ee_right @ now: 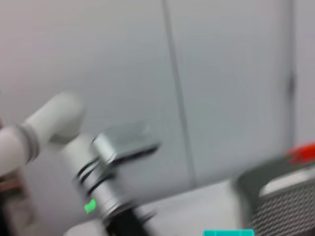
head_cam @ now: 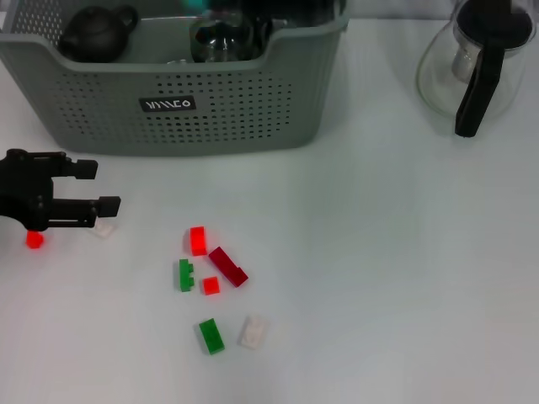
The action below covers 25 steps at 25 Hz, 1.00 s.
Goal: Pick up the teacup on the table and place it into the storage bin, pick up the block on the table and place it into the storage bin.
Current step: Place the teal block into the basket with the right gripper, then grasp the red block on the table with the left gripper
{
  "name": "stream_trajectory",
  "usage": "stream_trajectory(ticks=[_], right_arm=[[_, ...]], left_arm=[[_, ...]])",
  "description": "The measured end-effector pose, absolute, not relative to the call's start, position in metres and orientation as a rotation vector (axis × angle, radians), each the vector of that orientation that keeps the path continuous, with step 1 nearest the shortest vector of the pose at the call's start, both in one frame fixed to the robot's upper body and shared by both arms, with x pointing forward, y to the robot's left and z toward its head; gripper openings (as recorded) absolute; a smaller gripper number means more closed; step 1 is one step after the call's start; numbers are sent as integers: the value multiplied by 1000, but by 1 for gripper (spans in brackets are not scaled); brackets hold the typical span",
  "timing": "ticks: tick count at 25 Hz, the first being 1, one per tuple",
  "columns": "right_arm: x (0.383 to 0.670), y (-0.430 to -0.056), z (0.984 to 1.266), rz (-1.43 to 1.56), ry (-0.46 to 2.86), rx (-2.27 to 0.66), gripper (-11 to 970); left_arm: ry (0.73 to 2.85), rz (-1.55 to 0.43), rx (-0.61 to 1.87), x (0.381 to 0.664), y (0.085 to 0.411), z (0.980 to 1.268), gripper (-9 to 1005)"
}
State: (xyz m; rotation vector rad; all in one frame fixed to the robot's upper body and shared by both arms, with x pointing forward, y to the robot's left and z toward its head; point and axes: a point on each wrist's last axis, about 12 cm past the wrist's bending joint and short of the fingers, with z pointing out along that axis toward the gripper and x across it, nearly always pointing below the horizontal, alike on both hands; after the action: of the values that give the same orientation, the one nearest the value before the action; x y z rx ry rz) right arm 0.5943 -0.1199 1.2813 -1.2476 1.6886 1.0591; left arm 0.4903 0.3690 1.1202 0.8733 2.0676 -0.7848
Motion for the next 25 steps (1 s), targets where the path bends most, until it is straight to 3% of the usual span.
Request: stream_trajectory(ticks=[3, 6, 12, 20, 25], right_arm=[[621, -118, 1294, 998, 1712, -1192, 428], [646, -110, 1285, 936, 1798, -1179, 427], [661, -108, 1270, 824, 1848, -1182, 507], [648, -129, 1269, 846, 1785, -1195, 613], [608, -149, 1264, 994, 1585, -1301, 804]], left_arm=[[2065, -781, 870, 492, 369, 1120, 752], [2063, -778, 871, 493, 369, 1120, 752], [2065, -775, 874, 494, 368, 1120, 751], [2062, -777, 863, 493, 369, 1121, 751], [2050, -772, 828, 491, 373, 1123, 751]])
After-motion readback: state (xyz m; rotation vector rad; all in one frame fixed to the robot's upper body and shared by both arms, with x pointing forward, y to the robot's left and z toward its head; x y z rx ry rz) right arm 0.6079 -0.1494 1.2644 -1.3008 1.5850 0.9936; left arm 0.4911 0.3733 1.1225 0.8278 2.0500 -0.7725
